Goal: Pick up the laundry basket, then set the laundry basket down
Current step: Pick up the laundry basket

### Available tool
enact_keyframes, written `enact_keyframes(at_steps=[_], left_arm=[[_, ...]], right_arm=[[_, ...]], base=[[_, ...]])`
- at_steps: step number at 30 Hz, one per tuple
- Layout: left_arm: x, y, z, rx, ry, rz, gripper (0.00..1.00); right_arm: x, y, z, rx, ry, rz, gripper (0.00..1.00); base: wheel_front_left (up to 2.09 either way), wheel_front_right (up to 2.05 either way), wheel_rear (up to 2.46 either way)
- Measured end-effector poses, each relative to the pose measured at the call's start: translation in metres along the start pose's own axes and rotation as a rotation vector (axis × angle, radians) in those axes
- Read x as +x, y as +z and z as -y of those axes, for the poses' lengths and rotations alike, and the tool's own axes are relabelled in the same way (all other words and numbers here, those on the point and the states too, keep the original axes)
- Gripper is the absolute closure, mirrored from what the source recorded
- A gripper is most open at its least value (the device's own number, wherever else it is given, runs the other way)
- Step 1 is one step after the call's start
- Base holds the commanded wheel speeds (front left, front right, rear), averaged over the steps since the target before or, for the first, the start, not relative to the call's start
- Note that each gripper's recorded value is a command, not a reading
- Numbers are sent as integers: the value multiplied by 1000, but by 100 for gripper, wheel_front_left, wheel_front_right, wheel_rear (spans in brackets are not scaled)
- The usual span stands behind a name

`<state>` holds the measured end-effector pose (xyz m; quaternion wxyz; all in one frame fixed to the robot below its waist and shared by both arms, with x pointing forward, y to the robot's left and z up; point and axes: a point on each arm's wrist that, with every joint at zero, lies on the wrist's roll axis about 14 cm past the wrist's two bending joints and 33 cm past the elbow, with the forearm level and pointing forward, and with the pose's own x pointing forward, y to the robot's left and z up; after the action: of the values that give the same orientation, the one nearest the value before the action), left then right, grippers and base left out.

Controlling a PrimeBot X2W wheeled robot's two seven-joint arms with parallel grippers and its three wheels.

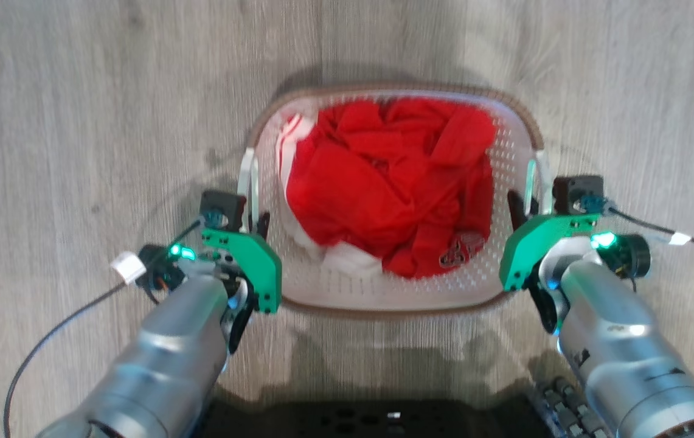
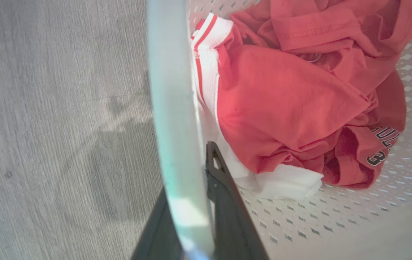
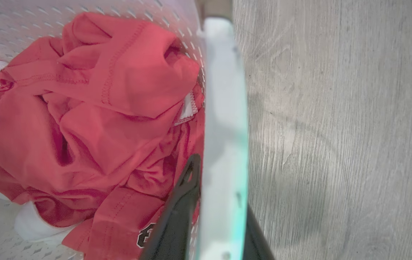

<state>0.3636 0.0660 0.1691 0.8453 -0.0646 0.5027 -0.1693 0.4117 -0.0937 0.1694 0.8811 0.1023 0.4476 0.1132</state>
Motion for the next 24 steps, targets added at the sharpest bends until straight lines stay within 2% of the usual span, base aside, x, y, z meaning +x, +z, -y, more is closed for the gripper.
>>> enact_keyframes(at_steps=[9,24], left_arm=[[-31,3,11,12,6,4,100],[-78,-9,23,34,26,-17,100]], right_arm=[[-30,14,-14,-8,13,3,100],[-82,7,-35,-30,36,-61,100]], base=[[0,0,0],[0,0,0]])
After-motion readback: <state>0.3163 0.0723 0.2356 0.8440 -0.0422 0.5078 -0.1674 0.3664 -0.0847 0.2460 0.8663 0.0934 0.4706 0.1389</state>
